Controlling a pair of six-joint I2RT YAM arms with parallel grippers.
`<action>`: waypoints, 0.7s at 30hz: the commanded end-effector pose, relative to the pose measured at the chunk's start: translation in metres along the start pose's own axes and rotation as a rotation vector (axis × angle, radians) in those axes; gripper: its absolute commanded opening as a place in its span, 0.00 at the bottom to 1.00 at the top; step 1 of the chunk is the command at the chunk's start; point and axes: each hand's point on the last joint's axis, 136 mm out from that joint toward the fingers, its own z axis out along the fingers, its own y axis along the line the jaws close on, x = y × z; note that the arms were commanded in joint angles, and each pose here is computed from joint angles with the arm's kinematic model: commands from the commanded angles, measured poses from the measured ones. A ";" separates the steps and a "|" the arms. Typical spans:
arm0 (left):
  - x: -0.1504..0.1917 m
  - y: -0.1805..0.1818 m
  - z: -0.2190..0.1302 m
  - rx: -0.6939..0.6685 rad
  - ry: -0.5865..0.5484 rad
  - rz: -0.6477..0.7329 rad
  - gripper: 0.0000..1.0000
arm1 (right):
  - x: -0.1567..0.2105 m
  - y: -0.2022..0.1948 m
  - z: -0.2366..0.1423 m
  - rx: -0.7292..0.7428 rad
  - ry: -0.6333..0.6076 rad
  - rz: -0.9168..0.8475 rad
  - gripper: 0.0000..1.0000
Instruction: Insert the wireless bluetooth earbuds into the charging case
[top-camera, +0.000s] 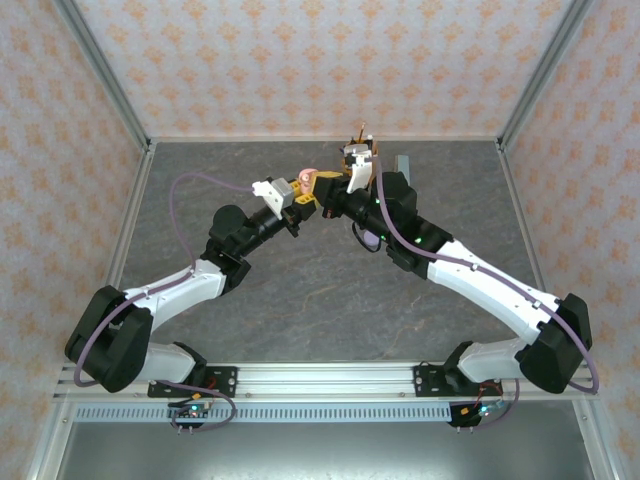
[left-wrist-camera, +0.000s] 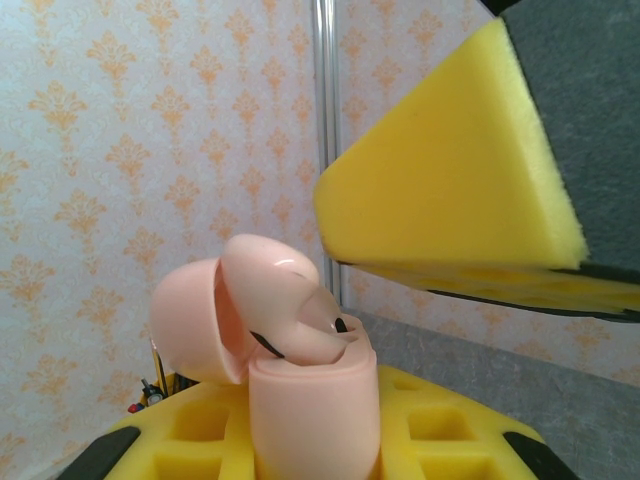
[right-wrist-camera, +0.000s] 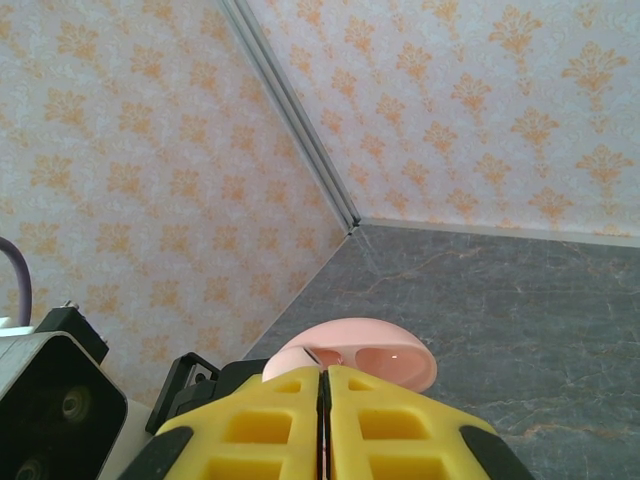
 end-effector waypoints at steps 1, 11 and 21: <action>-0.022 -0.003 0.002 0.004 -0.061 0.026 0.00 | -0.016 0.005 -0.015 0.004 -0.050 0.004 0.12; -0.019 -0.024 -0.016 0.078 -0.009 0.137 0.00 | -0.034 -0.002 -0.063 0.126 -0.021 0.095 0.47; -0.025 -0.027 -0.009 0.107 -0.005 0.170 0.00 | -0.035 0.016 -0.058 0.089 0.093 0.165 0.51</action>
